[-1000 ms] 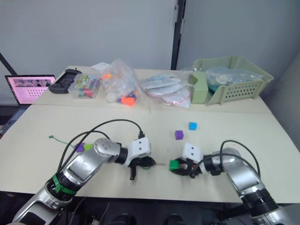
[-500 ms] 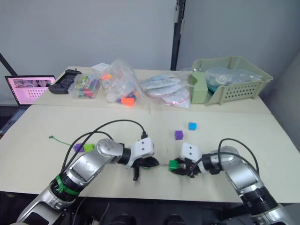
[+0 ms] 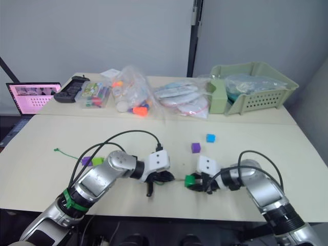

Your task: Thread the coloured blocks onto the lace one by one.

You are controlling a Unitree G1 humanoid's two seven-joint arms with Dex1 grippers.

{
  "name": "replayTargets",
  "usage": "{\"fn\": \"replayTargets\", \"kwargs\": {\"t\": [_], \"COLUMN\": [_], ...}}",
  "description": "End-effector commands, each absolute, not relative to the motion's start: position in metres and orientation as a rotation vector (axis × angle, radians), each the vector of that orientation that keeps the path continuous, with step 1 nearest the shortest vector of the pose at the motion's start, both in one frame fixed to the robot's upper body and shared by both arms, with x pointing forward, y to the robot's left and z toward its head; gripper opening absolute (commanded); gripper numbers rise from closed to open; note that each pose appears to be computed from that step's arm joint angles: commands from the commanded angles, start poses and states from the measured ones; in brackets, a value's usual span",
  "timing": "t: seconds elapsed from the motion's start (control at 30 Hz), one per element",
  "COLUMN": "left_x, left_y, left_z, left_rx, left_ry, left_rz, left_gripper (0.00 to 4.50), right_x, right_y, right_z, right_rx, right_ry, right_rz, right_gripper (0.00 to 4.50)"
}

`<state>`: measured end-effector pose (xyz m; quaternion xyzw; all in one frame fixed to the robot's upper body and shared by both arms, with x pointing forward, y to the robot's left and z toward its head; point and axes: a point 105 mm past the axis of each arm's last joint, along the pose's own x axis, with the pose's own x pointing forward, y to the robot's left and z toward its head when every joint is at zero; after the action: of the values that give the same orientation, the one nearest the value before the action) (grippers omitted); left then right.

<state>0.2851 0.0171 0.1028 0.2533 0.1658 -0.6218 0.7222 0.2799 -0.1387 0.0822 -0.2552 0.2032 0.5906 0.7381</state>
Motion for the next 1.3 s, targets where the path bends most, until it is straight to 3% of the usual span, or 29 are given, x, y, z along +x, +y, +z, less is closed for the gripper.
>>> {"fn": "replayTargets", "kwargs": {"t": [0.03,0.57,1.3], "left_x": [0.278,0.272,0.262], "left_y": [0.012,0.013,-0.043], "left_z": [0.12,0.119,0.107], "left_rx": [0.563,0.534,0.447], "left_ry": [0.29,0.301,0.226], "left_rz": [-1.421,-1.421,-1.562], "left_gripper": [0.0,0.0,0.0], "right_x": [0.273,0.27,0.265], "right_y": [-0.144,-0.141,-0.126], "right_z": [0.064,0.062,0.071], "right_rx": [-0.575,-0.565,-0.551], "right_ry": [0.527,0.538,0.501], "right_rz": [1.293,1.303,1.307], "right_gripper": [1.19,1.19,1.19]}}
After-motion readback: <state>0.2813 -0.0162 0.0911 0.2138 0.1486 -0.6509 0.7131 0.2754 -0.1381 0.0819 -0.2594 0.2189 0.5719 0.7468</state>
